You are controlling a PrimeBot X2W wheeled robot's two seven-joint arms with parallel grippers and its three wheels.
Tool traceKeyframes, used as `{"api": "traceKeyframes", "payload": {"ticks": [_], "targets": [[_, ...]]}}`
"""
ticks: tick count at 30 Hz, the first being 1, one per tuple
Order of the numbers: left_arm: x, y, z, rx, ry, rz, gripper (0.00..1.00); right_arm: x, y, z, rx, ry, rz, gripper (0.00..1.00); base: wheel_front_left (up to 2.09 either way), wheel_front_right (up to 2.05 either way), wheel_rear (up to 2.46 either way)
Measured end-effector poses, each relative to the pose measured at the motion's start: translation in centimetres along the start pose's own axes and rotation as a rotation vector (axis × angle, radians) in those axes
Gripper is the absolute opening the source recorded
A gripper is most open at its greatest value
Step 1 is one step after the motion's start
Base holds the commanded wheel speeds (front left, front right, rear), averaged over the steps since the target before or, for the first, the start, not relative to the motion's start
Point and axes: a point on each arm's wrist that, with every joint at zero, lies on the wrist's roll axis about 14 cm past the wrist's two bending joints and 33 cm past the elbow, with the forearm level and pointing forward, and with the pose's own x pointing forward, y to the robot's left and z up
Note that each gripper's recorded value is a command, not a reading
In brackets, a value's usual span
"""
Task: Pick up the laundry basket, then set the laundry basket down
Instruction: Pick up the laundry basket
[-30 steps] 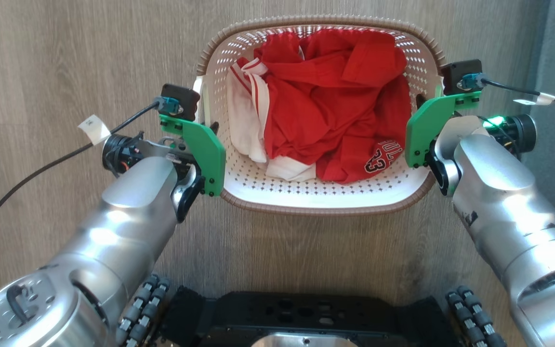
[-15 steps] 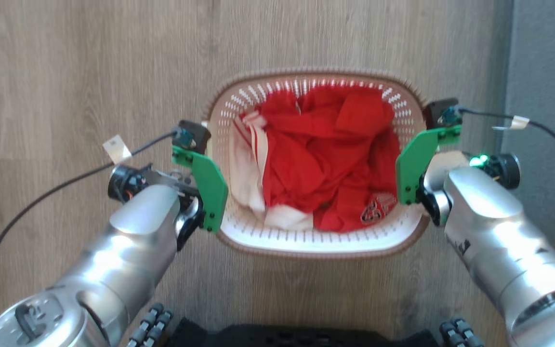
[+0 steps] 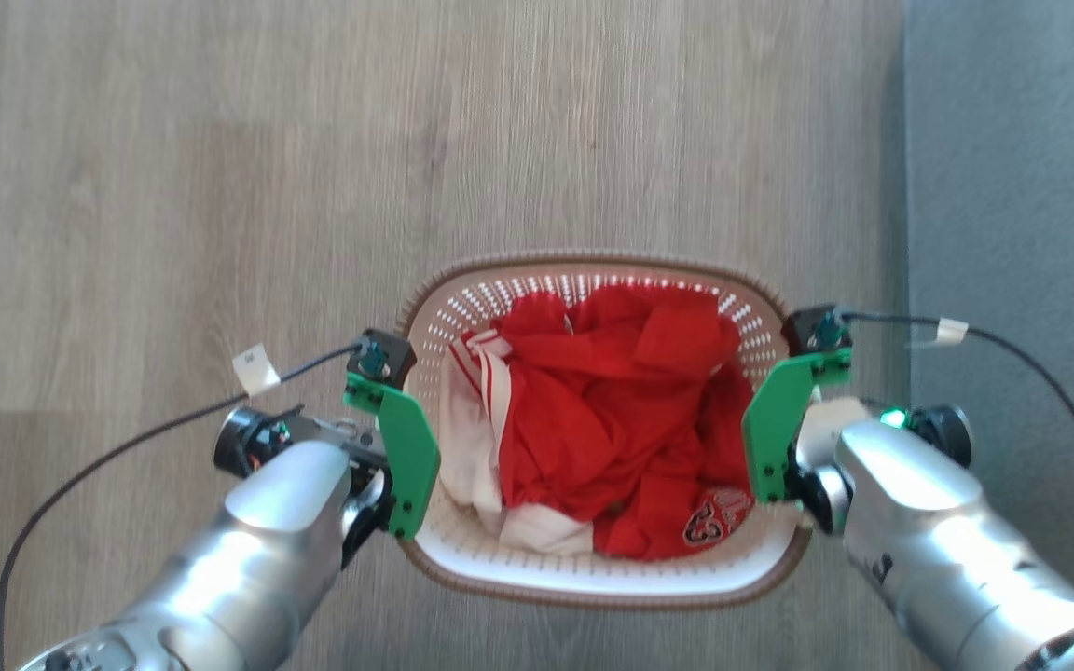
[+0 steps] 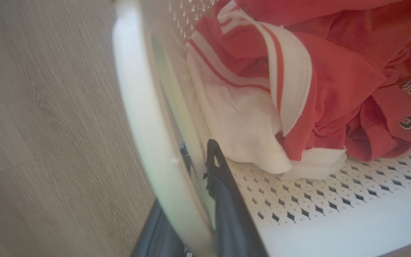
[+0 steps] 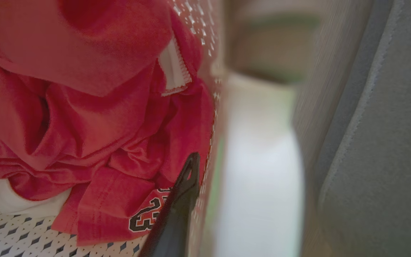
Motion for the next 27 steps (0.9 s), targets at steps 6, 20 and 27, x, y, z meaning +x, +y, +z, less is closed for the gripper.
{"api": "traceKeyframes", "payload": {"ticks": [6, 20, 27], "targets": [[-2.3, -0.7, -0.5, 0.021, -0.038, 0.020, 0.00, -2.3, 1.7, -1.0, -0.021, 0.004, 0.012, 0.00, 0.00, 0.00, 0.00], [-6.6, -3.6, -5.0, 0.140, 0.034, -0.024, 0.00, -6.4, 4.9, -5.3, -0.072, 0.046, 0.029, 0.00, 0.00, 0.00, 0.00], [-8.0, -4.0, -5.1, 0.181, 0.033, -0.038, 0.00, -7.3, 5.5, -5.2, -0.099, 0.028, 0.027, 0.00, 0.00, 0.00, 0.00]]}}
